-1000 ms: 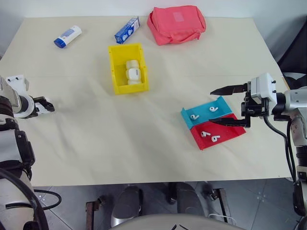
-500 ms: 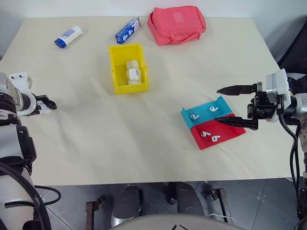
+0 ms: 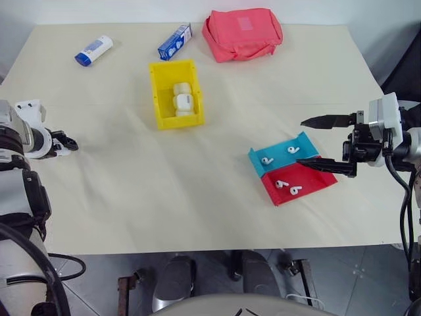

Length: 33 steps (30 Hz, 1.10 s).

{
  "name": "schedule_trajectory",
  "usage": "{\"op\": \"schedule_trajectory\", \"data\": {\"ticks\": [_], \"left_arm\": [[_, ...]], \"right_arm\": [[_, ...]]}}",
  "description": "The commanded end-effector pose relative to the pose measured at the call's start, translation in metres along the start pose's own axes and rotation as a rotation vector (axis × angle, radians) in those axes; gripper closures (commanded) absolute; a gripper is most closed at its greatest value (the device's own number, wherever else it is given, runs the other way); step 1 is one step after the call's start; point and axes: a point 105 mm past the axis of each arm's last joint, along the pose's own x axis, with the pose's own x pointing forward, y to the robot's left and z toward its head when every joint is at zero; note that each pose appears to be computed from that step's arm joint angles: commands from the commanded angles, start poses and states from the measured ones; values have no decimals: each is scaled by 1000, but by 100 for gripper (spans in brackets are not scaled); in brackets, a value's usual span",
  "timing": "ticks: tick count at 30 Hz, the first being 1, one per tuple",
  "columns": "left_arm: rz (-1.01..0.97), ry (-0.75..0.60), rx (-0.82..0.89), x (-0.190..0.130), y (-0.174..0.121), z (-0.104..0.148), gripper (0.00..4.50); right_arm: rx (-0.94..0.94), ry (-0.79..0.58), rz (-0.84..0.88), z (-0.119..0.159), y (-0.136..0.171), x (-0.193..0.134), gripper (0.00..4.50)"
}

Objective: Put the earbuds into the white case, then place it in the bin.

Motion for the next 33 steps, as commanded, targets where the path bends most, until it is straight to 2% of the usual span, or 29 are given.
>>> {"op": "schedule_trajectory", "data": {"ticks": [1,6,7,10,12,15,21,26,33], "left_arm": [[-1,0,10,-1,2,0,170],[-51,-93,110,-9,-3,18,170],[-85,-144,152,-13,-8,26,170],[-309,-449,373,-45,-50,61,170],[-493,-655,500,-74,-84,69,170],[-756,-892,550,-107,-126,66,170],[-1349,-1197,844,-159,-228,17,170],[-1539,-1238,908,-161,-262,-1,170],[-1695,-1177,1002,-150,-278,-32,170]], "right_arm": [[-66,12,-34,13,-6,-10,0],[-77,27,-50,16,-6,-16,0],[-79,30,-56,17,-6,-18,0],[-83,48,-74,19,-5,-26,0],[-83,58,-82,19,-5,-29,0],[-83,63,-93,20,-5,-32,0],[-50,106,-106,13,5,-36,0],[-38,118,-120,10,14,-37,0],[3,172,-158,0,28,-42,0]]}}
